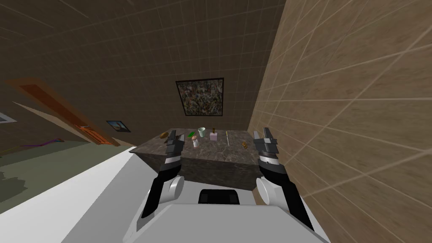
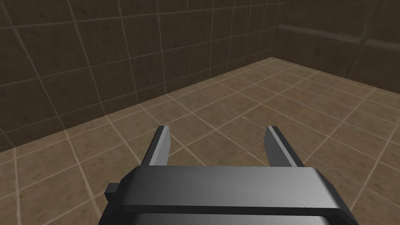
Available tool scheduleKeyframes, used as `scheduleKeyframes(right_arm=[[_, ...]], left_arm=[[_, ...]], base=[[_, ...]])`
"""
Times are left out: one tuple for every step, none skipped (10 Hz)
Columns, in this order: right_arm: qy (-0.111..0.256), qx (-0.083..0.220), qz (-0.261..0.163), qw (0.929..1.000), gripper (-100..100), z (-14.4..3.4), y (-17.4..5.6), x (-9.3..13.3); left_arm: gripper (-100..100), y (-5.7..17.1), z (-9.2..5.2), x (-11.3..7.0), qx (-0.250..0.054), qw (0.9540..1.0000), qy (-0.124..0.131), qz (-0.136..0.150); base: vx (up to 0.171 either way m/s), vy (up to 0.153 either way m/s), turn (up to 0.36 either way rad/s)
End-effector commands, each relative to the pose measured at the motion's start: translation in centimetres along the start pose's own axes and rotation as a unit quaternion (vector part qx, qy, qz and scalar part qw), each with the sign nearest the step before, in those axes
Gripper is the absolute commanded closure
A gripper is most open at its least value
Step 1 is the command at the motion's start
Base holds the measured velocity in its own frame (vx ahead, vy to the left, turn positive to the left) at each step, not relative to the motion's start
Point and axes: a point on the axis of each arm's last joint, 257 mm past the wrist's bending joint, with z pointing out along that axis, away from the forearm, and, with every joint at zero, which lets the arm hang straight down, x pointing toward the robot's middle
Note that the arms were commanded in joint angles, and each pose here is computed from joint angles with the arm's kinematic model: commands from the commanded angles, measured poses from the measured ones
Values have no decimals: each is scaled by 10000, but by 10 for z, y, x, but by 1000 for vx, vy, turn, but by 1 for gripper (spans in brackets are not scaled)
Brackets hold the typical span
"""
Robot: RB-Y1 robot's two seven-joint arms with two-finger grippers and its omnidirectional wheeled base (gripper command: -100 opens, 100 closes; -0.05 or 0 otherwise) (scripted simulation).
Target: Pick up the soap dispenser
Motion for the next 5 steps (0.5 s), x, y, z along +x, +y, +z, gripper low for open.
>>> scheduleKeyframes(right_arm=[[0, 0, 0, 10000, 0, 0, 0, 0], [0, 0, 0, 10000, 0, 0, 0, 0], [0, 0, 1, 10000, 0, 0, 0, 0], [0, -1, 1, 10000, 0, 0, 0, 0], [0, -1, 1, 10000, 0, 0, 0, 0]], left_arm=[[-100, 3, 3, 1, -36, 9999, 104, -35], [-100, 5, 5, 2, -79, 9998, 179, -86], [-100, 9, 8, 3, -140, 9994, 256, -163], [-100, 14, 12, 4, -222, 9988, 332, -268], [-100, 21, 16, 5, -326, 9979, 405, -398]], base=[[-19, -9, -82], [-41, -15, -123], [-69, -11, -138], [-81, -18, -183], [-86, -24, -204]])
